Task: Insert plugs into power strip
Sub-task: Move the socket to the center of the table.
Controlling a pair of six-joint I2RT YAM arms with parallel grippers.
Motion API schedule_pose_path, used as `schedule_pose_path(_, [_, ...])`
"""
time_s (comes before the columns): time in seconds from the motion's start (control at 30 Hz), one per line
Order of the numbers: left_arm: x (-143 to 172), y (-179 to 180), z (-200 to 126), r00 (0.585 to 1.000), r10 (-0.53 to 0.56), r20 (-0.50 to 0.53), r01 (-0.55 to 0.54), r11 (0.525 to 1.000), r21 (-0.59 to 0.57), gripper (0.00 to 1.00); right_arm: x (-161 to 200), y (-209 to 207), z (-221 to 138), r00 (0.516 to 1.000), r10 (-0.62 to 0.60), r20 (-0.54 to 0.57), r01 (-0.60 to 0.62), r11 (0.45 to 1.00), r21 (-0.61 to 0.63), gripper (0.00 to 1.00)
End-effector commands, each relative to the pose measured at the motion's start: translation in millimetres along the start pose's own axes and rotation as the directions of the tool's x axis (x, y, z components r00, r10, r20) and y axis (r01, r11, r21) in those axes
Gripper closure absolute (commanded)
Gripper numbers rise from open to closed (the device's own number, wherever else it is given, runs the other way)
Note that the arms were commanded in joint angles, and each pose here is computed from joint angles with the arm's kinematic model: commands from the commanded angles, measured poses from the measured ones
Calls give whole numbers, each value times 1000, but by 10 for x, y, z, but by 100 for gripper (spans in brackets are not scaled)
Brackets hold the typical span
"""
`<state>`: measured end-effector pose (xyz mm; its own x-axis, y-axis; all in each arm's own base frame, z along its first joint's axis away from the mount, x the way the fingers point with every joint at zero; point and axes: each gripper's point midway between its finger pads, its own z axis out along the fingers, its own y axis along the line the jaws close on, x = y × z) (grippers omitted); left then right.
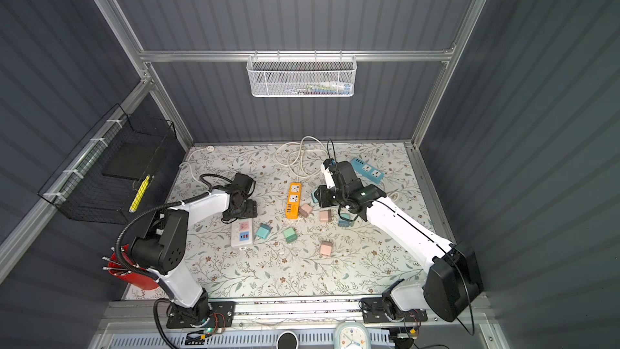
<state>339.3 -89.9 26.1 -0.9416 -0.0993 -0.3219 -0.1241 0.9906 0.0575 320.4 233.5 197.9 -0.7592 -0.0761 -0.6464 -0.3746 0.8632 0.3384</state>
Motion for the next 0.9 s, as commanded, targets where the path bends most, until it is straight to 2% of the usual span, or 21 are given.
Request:
schedule_pose_path(0.0, [353,-137,-21,997,-40,-69,43,998,54,31,-68,58,-39,1000,-15,27,15,1000,-16,87])
schedule_pose_path(0.13, [482,-336,-113,999,-38,-38,40,998,49,33,-63,47,-37,1000,-15,26,15,1000,-11,87])
schedule_pose_path(0.33, [621,-641,-55,998,-60,-35,62,995,80,33,-63,47,-39,1000,-10,26,10,1000,-11,88])
schedule_pose_path(0.63, [700,-1105,-73,999,-33,6,32,996,83,31,-79,74,-46,1000,-7,23,7,1000,-6,88])
schedule_pose_path(0.77, [761,-1159,-53,1000,-24,4,24,997,75,29,-83,94,-25,1000,-7,20,7,1000,-2,88])
schedule_pose_path(0.87, [730,-1097,-100,1000,-14,24,13,999,51,23,-89,124,-6,1000,-10,15,10,1000,0,88])
